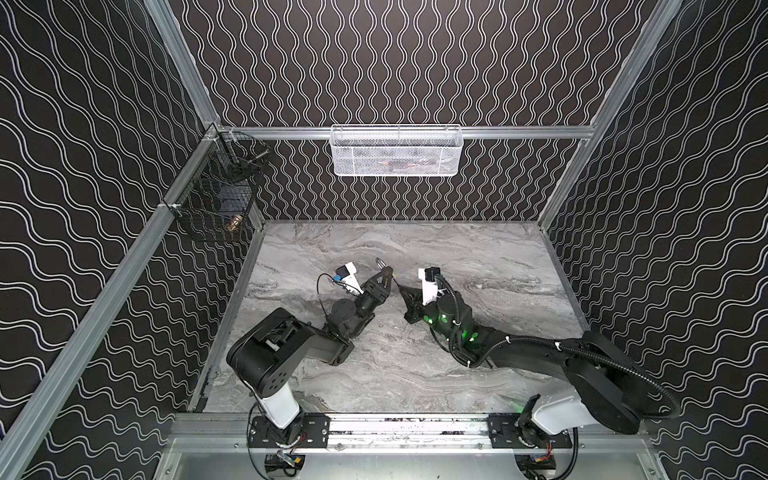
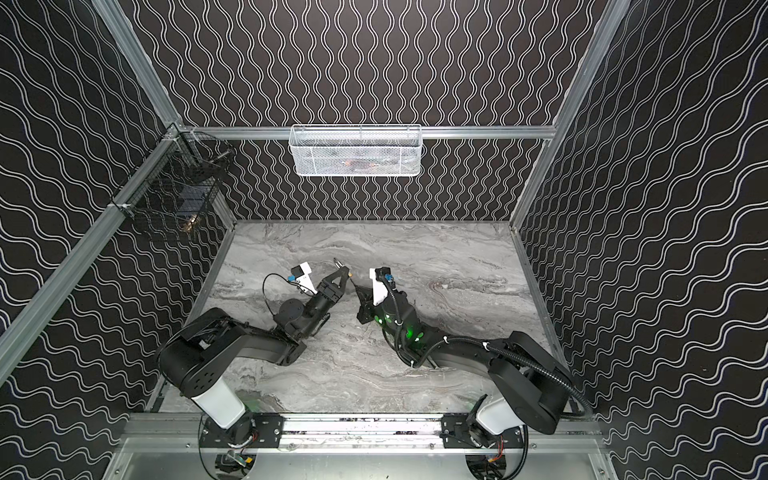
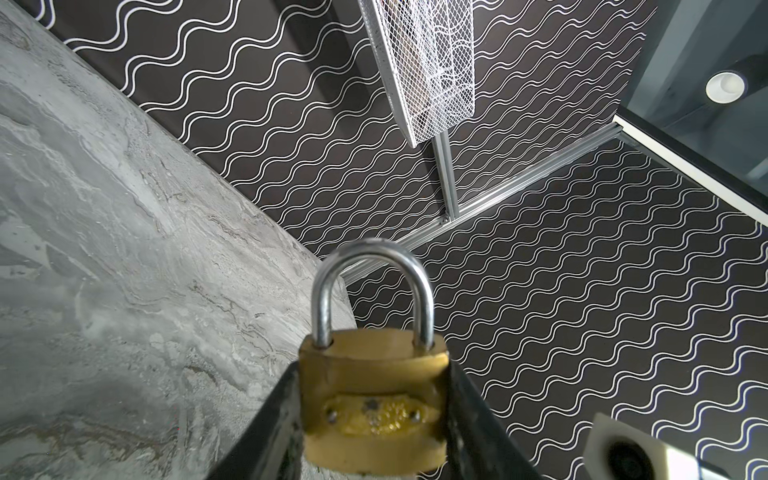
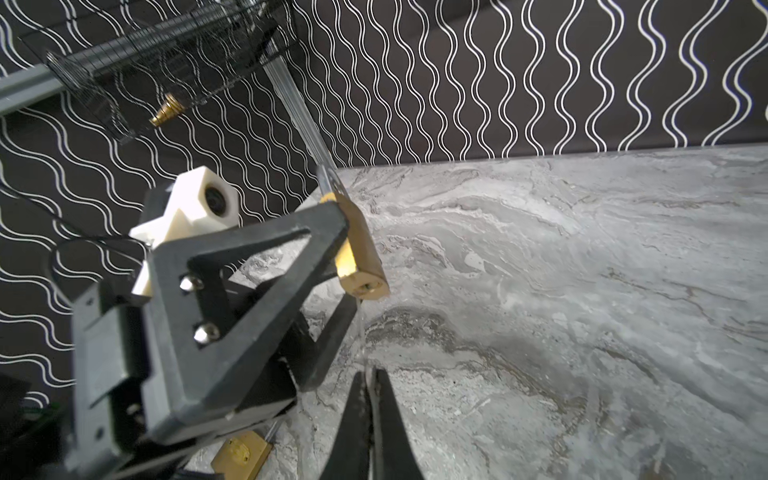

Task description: Unlock with the key

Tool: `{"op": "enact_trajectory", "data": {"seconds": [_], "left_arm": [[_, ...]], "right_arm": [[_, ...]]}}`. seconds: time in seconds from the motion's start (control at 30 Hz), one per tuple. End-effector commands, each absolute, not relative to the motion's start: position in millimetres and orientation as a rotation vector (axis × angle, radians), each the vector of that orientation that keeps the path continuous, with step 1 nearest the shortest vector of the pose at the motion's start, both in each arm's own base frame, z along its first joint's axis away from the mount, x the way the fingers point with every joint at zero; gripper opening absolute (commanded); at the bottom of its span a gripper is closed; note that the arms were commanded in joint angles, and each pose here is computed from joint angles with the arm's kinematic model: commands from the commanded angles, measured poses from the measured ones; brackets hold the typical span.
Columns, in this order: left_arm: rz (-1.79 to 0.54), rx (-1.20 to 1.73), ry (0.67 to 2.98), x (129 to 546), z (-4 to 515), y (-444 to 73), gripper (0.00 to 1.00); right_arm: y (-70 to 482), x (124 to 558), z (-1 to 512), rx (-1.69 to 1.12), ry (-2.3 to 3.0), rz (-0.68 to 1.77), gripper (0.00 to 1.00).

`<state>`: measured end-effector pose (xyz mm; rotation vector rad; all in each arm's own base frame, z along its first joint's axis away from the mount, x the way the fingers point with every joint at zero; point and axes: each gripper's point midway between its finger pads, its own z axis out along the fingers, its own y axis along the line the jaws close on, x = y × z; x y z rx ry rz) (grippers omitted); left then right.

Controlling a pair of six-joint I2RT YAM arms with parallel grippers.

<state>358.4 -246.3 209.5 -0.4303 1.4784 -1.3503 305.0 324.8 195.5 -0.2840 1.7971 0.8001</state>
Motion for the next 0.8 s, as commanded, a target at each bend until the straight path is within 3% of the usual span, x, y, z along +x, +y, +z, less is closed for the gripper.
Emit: {"op": "enact_trajectory", "data": {"seconds": [0.0,0.77], "left_arm": [[-1.384,-0.415,1.399,355,229,-243,0.00],[-1.395,-0.422,1.409,353,226,-242,0.00]], "right_arm": [[325,308,199,-0.272,1.788,0.791,0.00],[337,316,204,-0.309,1.758,0.785,0.00]]}}
